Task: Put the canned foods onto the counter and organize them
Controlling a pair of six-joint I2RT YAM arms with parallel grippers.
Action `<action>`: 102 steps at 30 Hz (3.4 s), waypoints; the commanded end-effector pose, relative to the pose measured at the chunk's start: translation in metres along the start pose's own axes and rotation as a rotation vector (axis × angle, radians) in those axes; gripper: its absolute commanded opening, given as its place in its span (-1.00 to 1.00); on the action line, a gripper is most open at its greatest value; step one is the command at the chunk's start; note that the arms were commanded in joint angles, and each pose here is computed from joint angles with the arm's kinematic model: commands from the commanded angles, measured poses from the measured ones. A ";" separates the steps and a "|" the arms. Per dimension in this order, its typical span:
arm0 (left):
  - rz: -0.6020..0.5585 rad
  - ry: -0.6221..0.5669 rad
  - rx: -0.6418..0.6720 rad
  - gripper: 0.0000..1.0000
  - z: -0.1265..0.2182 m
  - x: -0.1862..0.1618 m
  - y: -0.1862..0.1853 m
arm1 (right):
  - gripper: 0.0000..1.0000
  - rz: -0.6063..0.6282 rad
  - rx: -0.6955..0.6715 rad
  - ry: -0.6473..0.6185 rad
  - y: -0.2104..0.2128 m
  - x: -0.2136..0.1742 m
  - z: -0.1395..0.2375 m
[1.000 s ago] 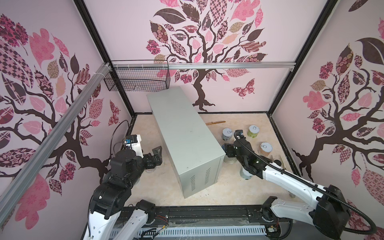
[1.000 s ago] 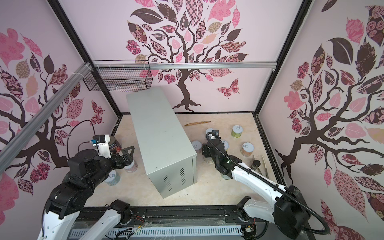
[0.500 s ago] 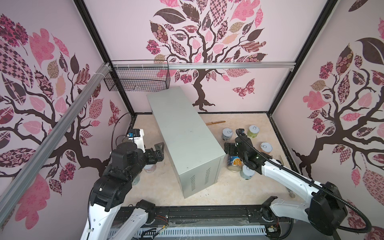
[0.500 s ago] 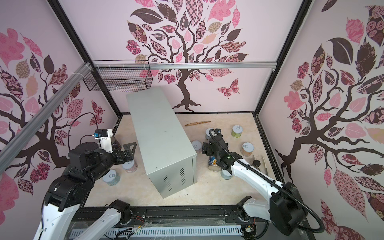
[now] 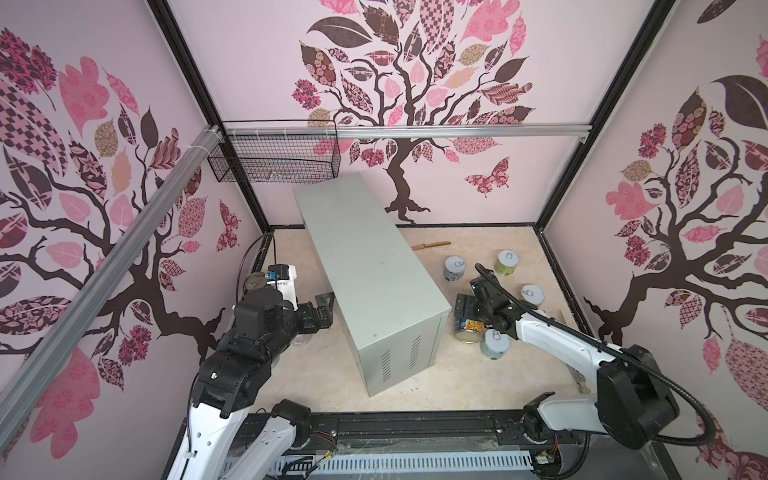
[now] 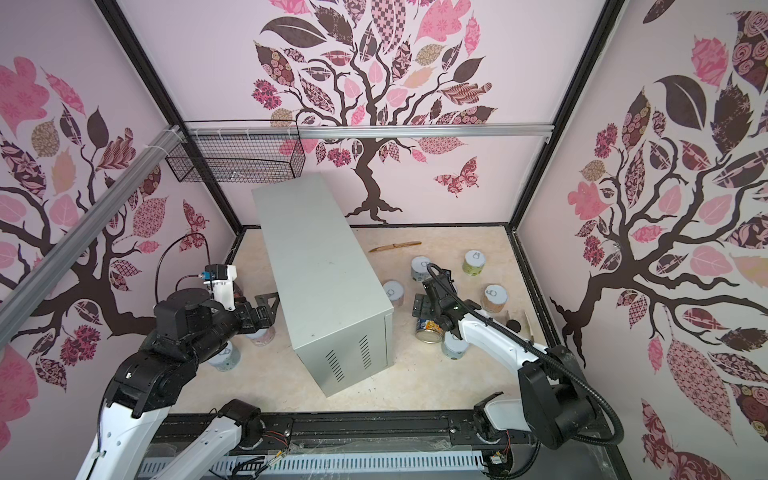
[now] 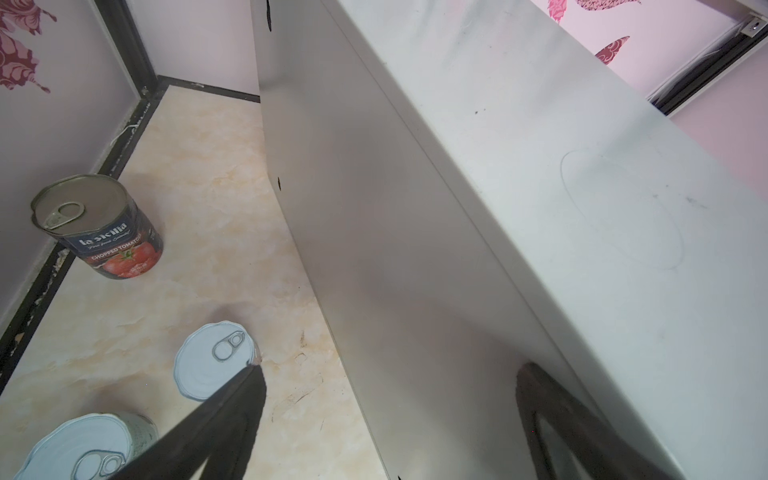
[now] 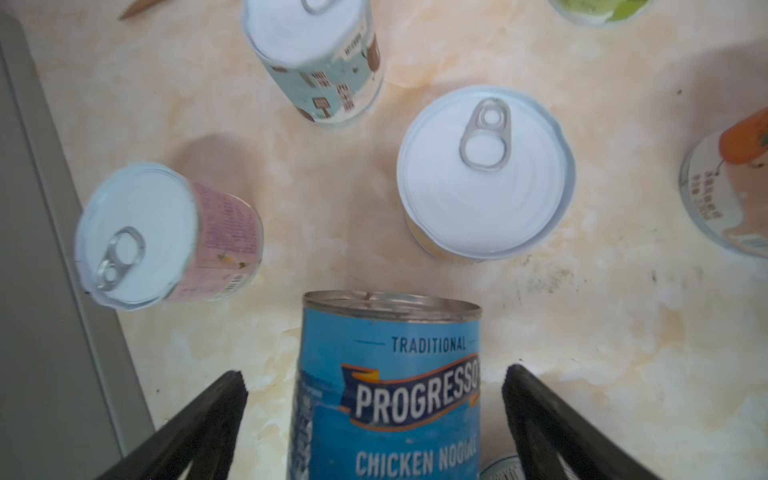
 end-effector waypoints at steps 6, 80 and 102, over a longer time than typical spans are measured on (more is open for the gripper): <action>0.024 0.026 -0.048 0.96 -0.012 -0.013 0.001 | 1.00 -0.031 0.002 0.168 0.002 -0.020 -0.037; 0.034 -0.128 -0.133 0.96 0.038 0.044 -0.022 | -1.00 0.163 0.403 -0.787 0.062 0.198 0.228; 0.050 -0.189 -0.186 0.96 0.038 0.066 -0.034 | -1.00 0.381 0.996 -0.947 0.128 0.239 0.287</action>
Point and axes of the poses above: each gripper's point midway between its finger pads, its own z axis back along the fingers, its own y axis along the line the jaws close on, x = y × z, the point moved 10 cm from there along z, back along the fingers, and after that the axes turned 4 degrees about z, right-handed, at the moved point
